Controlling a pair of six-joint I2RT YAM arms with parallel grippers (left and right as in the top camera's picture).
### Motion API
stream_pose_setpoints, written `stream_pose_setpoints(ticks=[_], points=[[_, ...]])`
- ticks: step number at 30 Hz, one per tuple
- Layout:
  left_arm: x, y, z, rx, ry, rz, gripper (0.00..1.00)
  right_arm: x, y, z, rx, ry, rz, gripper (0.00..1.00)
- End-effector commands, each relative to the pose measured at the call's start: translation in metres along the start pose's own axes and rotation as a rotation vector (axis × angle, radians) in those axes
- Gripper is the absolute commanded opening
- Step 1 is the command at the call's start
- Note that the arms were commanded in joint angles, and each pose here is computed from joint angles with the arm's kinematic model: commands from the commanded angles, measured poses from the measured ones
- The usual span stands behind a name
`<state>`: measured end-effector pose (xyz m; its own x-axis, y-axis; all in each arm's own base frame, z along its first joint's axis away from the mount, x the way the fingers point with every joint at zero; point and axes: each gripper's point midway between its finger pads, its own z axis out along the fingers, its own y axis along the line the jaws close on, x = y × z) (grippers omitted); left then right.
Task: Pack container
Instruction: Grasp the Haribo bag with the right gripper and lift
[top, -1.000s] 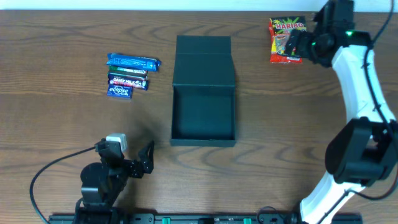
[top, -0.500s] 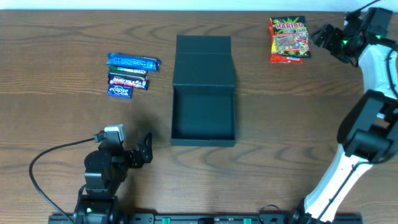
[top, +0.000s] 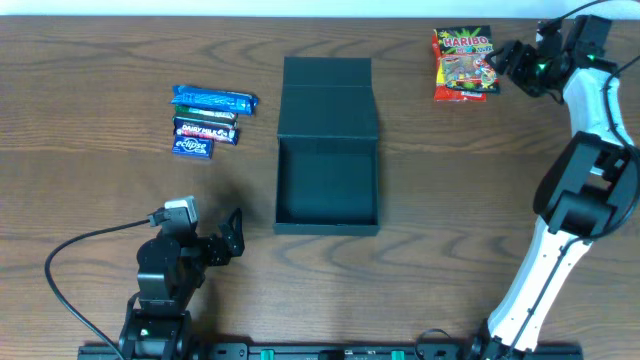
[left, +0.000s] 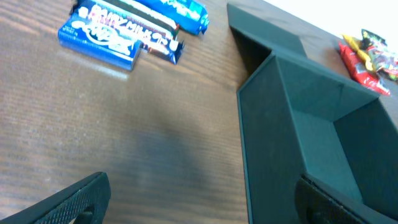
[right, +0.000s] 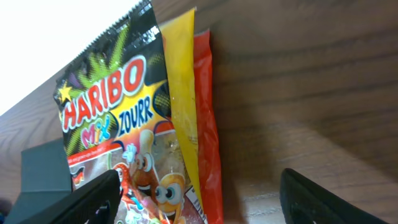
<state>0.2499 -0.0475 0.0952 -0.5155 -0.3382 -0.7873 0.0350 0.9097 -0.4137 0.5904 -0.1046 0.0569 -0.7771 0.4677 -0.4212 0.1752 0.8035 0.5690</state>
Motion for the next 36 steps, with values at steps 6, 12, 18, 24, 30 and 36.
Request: stream_pose_setpoints(ticks=[6, 12, 18, 24, 30, 36], points=[[-0.005, 0.002, 0.0, -0.012, -0.024, 0.002, 0.95, 0.005, 0.013, 0.016, -0.082, 0.021, -0.011, 0.63], [-0.005, 0.005, 0.0, -0.026, -0.029, 0.001, 0.95, 0.007, 0.029, 0.02, -0.127, 0.027, -0.033, 0.62], [-0.006, 0.006, 0.0, -0.032, -0.031, 0.001, 0.95, 0.009, 0.039, 0.024, -0.144, 0.029, -0.052, 0.43], [-0.006, 0.006, 0.0, -0.032, -0.031, 0.001, 0.95, 0.008, 0.035, 0.024, -0.126, 0.025, -0.024, 0.34], [-0.006, 0.006, 0.0, -0.032, -0.031, 0.001, 0.95, 0.007, 0.032, 0.022, -0.121, 0.026, 0.0, 0.27], [-0.006, 0.006, 0.0, -0.031, -0.03, 0.0, 0.95, -0.001, 0.037, 0.013, -0.12, 0.022, 0.004, 0.1]])
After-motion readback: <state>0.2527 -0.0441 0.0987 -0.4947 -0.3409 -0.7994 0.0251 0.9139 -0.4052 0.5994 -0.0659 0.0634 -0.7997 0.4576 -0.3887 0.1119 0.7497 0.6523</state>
